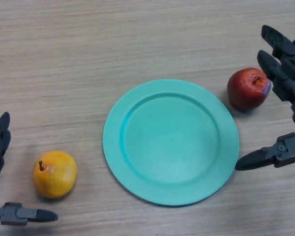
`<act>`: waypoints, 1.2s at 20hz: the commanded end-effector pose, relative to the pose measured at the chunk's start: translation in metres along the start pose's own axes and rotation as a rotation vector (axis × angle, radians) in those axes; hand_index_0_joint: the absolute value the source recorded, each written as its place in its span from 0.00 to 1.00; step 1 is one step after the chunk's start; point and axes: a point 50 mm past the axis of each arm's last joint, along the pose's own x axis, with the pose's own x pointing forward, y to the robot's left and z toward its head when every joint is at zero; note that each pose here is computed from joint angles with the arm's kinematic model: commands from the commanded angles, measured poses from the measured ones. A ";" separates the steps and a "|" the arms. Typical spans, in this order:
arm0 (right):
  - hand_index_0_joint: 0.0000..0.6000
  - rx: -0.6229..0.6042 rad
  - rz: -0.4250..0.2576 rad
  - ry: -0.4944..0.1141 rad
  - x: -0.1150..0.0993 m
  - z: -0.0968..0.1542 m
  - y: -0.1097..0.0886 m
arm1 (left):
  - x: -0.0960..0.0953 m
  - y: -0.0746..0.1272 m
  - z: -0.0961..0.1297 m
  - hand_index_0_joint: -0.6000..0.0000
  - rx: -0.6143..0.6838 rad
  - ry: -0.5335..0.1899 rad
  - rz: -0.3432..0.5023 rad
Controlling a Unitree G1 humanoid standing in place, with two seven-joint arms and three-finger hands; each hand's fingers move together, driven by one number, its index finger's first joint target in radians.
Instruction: Pick up the yellow pear and place it on the plate
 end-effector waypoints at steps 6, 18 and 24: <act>0.00 -0.103 -0.076 -0.171 -0.011 0.034 -0.017 | 0.021 0.005 0.025 0.00 0.074 -0.254 0.034; 0.00 -0.125 -0.118 -0.188 -0.018 0.036 -0.023 | 0.018 -0.005 0.044 0.00 0.230 -0.300 -0.031; 0.00 -0.134 -0.124 -0.199 -0.018 0.038 -0.023 | 0.022 0.001 0.087 0.00 0.181 -0.420 -0.035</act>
